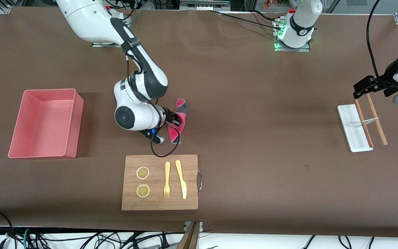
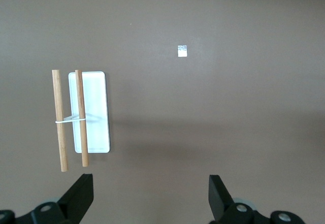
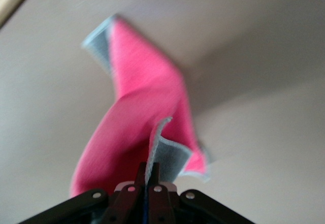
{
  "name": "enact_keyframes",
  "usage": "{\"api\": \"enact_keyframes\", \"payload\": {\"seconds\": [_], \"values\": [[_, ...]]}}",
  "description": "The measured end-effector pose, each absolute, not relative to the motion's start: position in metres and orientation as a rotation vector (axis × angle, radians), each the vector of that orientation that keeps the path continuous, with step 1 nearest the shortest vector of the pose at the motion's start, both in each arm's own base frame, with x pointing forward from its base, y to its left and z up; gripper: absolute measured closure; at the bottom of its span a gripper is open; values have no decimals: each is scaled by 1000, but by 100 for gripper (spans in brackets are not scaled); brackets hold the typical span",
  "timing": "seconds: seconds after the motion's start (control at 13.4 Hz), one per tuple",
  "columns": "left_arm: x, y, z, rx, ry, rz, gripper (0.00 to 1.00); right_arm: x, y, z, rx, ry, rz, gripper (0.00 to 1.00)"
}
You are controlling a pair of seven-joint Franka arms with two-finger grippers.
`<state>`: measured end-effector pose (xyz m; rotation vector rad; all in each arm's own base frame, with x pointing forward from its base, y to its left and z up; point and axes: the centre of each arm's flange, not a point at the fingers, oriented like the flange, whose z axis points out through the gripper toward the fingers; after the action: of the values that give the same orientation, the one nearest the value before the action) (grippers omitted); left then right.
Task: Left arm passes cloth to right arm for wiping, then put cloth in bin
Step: 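Wipe the table with the cloth using the right gripper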
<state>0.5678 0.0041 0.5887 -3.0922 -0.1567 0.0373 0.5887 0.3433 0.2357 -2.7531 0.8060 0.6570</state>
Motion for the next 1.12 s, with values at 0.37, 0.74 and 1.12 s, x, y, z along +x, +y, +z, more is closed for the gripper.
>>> {"api": "enact_keyframes", "payload": {"seconds": [0.37, 0.74, 1.12], "values": [[568, 5, 587, -3092, -167, 41, 0, 610, 227, 207, -2823, 614, 773, 98], [571, -1, 583, -3093, -150, 53, 0, 621, 125, 208, -2970, 293, 825, 98], [573, -2, 586, -3094, -148, 39, 0, 629, 52, 239, -3055, 42, 840, 98]]}}
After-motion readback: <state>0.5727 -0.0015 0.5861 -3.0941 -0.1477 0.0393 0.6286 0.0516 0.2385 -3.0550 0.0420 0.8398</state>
